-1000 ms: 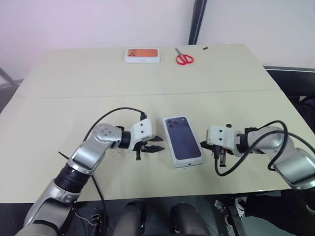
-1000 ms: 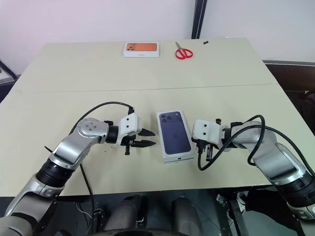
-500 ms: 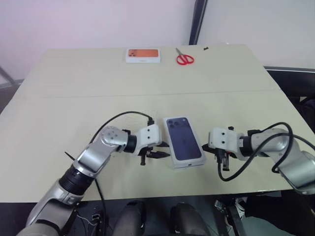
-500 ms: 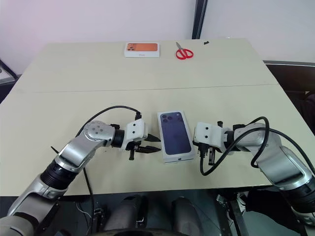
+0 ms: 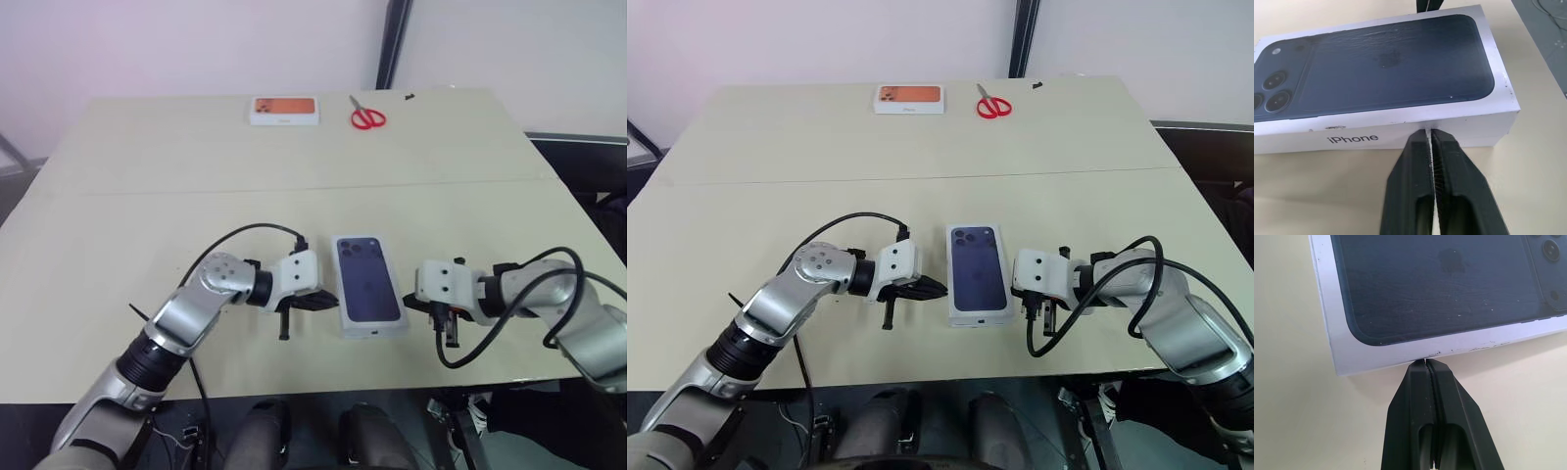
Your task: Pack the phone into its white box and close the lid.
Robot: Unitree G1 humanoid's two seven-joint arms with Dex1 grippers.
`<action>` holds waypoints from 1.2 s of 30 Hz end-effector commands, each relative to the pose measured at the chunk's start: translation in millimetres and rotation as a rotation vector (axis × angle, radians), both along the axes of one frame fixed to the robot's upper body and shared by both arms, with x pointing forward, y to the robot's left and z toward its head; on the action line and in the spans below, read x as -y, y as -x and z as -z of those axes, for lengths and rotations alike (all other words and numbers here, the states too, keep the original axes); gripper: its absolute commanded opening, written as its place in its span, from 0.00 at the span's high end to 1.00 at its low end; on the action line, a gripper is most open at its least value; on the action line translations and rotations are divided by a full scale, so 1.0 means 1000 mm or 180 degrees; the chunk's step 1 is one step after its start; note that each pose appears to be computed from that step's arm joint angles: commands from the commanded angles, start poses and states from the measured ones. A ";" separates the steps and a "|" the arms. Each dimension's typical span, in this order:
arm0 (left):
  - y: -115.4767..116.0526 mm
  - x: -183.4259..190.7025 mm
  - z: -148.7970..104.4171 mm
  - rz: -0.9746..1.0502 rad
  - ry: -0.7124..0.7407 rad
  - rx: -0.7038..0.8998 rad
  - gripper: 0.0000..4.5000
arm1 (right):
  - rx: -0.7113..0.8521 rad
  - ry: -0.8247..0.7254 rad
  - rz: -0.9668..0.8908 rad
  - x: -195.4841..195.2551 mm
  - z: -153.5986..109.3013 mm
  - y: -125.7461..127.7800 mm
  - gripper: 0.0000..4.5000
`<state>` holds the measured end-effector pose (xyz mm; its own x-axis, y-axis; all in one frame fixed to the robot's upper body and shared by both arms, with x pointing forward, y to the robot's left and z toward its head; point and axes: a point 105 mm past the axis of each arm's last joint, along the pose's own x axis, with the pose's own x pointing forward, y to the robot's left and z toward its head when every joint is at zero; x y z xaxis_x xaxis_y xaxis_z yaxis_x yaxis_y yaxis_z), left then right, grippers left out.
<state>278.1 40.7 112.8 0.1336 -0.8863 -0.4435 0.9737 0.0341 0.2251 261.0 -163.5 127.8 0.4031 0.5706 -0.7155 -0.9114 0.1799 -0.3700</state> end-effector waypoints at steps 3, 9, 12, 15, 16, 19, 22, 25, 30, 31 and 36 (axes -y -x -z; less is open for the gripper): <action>-0.007 0.001 -0.013 -0.0093 0.0064 0.0138 0.99 | 0.0122 -0.0053 -0.0139 -0.008 -0.008 0.004 1.00; -0.001 0.006 -0.013 0.0042 0.0079 0.0124 0.99 | 0.0055 -0.0066 -0.0244 -0.013 -0.009 0.011 1.00; 0.005 0.007 -0.014 0.0139 0.0098 0.0086 0.99 | -0.0037 -0.0056 -0.0336 -0.015 -0.008 0.020 1.00; 0.006 0.005 -0.013 0.0173 0.0066 0.0051 0.99 | -0.0076 -0.0021 -0.0381 -0.016 -0.006 0.025 1.00; 0.007 0.004 -0.013 0.0201 0.0050 0.0055 0.99 | -0.0073 -0.0016 -0.0382 -0.016 -0.005 0.026 1.00; 0.009 0.004 -0.012 0.0230 0.0044 0.0055 0.99 | -0.0066 -0.0020 -0.0381 -0.017 -0.005 0.026 1.00; 0.009 0.006 -0.016 0.0236 0.0105 0.0051 0.99 | -0.0044 -0.0032 -0.0384 -0.018 -0.007 0.025 1.00; 0.010 0.008 -0.020 0.0237 0.0176 0.0031 0.99 | -0.0013 -0.0058 -0.0380 -0.019 -0.011 0.024 1.00; 0.013 0.009 -0.023 0.0277 0.0221 0.0018 0.99 | -0.0001 -0.0113 -0.0393 -0.021 -0.018 0.024 1.00; 0.013 0.009 -0.024 0.0280 0.0233 0.0012 0.99 | -0.0003 -0.0118 -0.0393 -0.022 -0.019 0.024 1.00; 0.019 0.007 -0.022 0.0348 0.0192 -0.0048 0.99 | -0.0074 -0.0093 -0.0437 -0.021 -0.017 0.029 1.00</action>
<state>272.9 43.2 127.0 0.0986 -0.9001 -0.4244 0.9774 0.0075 0.2111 240.7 -156.8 130.3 0.3231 0.5911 -0.7390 -0.9431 0.1361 -0.3034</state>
